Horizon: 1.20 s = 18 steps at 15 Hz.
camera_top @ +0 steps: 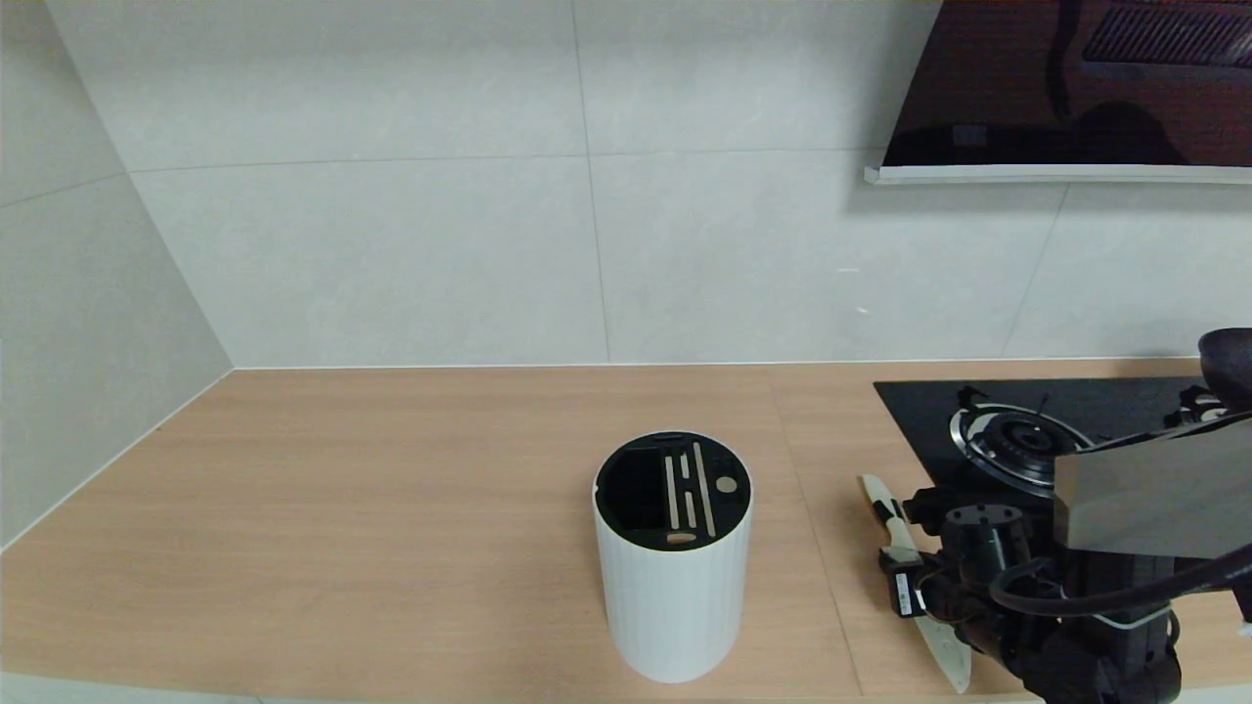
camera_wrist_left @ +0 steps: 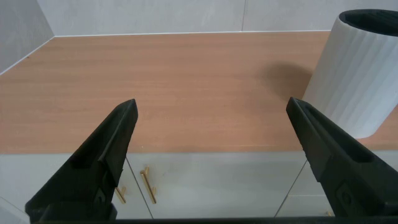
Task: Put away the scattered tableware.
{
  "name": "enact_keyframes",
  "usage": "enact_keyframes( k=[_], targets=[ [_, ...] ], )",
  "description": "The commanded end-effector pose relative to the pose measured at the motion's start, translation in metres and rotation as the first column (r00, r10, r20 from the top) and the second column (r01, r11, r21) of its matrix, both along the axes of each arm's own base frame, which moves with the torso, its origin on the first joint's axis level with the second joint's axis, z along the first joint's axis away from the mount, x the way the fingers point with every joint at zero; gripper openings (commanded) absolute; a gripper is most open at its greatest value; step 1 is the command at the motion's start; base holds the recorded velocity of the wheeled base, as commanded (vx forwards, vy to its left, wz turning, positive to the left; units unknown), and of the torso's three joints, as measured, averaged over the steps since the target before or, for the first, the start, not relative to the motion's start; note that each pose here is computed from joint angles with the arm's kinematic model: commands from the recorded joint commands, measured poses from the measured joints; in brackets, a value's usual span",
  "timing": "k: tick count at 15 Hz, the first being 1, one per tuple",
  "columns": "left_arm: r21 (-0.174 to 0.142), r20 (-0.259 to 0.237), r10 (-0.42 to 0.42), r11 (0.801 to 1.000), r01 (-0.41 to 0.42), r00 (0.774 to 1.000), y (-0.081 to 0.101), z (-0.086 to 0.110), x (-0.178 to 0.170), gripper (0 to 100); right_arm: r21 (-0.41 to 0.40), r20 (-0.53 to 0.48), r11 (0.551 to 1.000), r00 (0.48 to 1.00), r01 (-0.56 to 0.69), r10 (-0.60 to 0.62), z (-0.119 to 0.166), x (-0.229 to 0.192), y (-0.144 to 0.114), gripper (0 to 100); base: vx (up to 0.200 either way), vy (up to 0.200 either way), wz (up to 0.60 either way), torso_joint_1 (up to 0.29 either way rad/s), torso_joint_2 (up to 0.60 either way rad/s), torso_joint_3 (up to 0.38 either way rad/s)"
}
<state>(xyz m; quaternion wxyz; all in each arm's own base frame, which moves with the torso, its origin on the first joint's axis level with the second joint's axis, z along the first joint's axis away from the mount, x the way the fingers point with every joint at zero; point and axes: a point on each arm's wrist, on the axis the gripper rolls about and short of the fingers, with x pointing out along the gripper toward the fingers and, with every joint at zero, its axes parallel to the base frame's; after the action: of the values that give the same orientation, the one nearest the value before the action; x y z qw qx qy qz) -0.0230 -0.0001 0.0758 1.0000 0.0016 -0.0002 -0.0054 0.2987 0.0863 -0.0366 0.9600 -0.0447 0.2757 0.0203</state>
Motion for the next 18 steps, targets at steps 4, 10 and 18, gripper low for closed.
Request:
enact_keyframes(
  k=[4, 10, 18],
  targets=[
    [0.000, 0.000, 0.000, 1.000, 0.000, 1.000, 0.000, 0.000, 0.000, 100, 0.004, 0.039, 1.000, 0.999, 0.013, -0.013, 0.012, 0.000, 0.000, 0, 0.000, 0.000, 0.00, 0.000, 0.00, 0.000],
    [0.000, 0.000, 0.000, 1.000, 0.000, 1.000, 0.000, 0.000, 0.000, 100, 0.040, 0.151, 0.999, 0.989, -0.002, -0.004, 0.055, -0.007, 0.003, 0, 0.000, 0.000, 0.00, 0.000, 0.00, 0.000],
    [0.014, 0.000, -0.001, 1.000, 0.001, 1.000, 0.000, 0.000, 0.000, 100, 0.105, 0.329, 0.991, 0.943, -0.085, 0.046, 0.124, -0.046, 0.011, 0, 0.000, 0.000, 0.00, 0.000, 0.00, 0.000]
  ],
)
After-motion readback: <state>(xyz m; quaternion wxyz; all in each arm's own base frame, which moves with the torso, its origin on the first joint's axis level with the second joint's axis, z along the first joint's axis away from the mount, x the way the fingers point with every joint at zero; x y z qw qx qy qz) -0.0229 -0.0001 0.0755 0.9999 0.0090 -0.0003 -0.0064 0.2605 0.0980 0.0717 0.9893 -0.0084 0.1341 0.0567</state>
